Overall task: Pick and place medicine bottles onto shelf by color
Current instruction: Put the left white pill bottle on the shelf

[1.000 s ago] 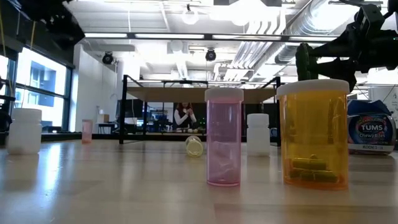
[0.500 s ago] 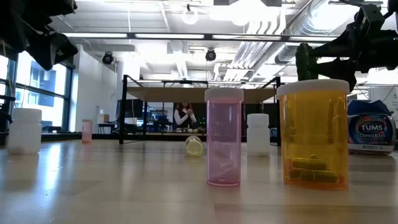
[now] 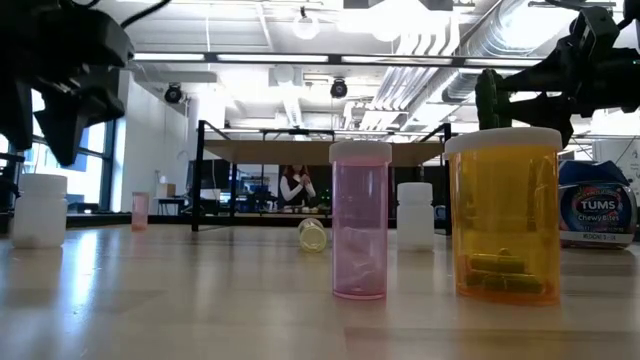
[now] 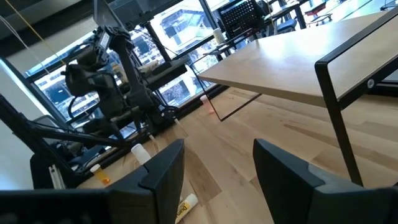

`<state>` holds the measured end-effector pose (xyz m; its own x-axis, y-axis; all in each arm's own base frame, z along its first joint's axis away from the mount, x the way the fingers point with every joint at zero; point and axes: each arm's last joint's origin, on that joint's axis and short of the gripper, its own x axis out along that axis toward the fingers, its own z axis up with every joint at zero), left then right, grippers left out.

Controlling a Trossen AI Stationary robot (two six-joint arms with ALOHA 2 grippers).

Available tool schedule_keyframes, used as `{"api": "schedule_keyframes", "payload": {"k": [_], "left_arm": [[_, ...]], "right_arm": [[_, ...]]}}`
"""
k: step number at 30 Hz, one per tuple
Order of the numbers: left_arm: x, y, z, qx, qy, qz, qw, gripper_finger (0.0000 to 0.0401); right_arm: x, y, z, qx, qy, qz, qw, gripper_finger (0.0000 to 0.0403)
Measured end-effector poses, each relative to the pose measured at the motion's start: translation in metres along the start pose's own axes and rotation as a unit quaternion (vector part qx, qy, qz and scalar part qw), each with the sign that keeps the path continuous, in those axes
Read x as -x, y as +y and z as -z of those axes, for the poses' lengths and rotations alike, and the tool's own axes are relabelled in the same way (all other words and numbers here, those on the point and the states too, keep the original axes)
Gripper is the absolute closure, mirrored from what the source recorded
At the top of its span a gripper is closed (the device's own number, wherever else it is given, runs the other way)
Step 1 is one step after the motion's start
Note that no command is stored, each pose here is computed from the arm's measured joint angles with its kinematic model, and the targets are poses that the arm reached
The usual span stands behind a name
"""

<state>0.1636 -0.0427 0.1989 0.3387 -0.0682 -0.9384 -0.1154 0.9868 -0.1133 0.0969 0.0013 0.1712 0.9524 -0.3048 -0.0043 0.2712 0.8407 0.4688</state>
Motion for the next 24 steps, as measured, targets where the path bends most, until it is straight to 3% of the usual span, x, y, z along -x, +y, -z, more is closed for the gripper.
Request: {"api": "schedule_keyframes", "payload": {"k": [19,24], "left_arm": [[-0.033,-0.004,-0.01,0.011,0.047,-0.03,0.998,0.0197],[-0.039,-0.005,-0.011,0.011,0.059,-0.035,0.998,0.0212]], "right_arm": [[0.0,0.0,0.0,0.0,0.0,0.001,1.0,0.022],[0.0,0.0,0.0,0.0,0.0,0.001,1.0,0.022]]}}
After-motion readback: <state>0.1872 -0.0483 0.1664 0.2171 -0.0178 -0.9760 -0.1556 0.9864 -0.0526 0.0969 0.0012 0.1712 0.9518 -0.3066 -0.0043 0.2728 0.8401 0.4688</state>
